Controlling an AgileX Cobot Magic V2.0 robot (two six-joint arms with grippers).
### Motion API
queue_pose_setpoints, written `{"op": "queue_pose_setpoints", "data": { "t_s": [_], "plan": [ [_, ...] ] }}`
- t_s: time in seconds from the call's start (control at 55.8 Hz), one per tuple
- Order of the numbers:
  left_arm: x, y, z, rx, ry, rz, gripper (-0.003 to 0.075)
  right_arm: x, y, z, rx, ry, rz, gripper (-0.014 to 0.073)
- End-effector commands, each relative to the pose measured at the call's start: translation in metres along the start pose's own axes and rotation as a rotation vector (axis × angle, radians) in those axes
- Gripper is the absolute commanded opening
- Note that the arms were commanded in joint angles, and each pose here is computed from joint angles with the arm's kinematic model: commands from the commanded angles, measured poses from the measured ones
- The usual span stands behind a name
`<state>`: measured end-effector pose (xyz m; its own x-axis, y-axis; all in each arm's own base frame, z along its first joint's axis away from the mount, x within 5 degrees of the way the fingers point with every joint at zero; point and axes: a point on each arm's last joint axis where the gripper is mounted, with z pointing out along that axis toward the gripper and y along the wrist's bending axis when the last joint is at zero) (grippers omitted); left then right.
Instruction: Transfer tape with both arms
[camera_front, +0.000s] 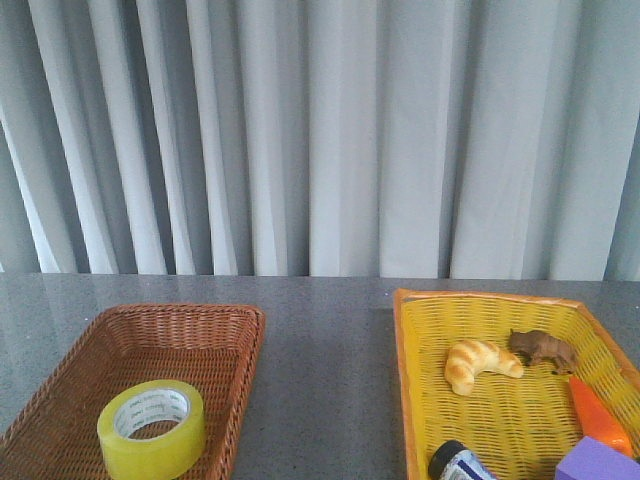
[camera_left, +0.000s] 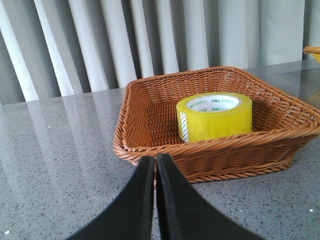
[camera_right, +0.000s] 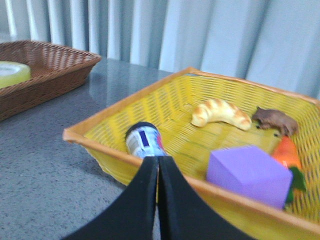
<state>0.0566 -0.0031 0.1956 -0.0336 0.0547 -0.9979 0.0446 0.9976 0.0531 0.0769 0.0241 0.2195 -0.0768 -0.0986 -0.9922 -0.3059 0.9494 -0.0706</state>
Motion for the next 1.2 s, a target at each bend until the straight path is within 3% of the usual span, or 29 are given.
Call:
{"op": "queue_pose_setpoints", "data": {
  "t_s": [0.0,0.287,0.609,1.183],
  "plan": [
    [-0.011,0.002,-0.002,-0.017,-0.095,-0.022,-0.0006,0.009,-0.005,-0.007,0.073,-0.160,0.043,-0.0004],
    [-0.011,0.002,-0.002,-0.017,-0.095,-0.022,-0.0006,0.009,-0.006,-0.019,0.122,-0.246,-0.007,-0.0004],
    [-0.011,0.002,-0.002,-0.017,-0.096,-0.022,-0.0006,0.019,-0.014,-0.025,0.282,-0.182,0.115,-0.0004],
    [-0.011,0.002,-0.002,-0.017,-0.096,-0.022,-0.0006,0.019,-0.014,-0.025,0.282,-0.175,0.116,-0.0004]
  ]
}}
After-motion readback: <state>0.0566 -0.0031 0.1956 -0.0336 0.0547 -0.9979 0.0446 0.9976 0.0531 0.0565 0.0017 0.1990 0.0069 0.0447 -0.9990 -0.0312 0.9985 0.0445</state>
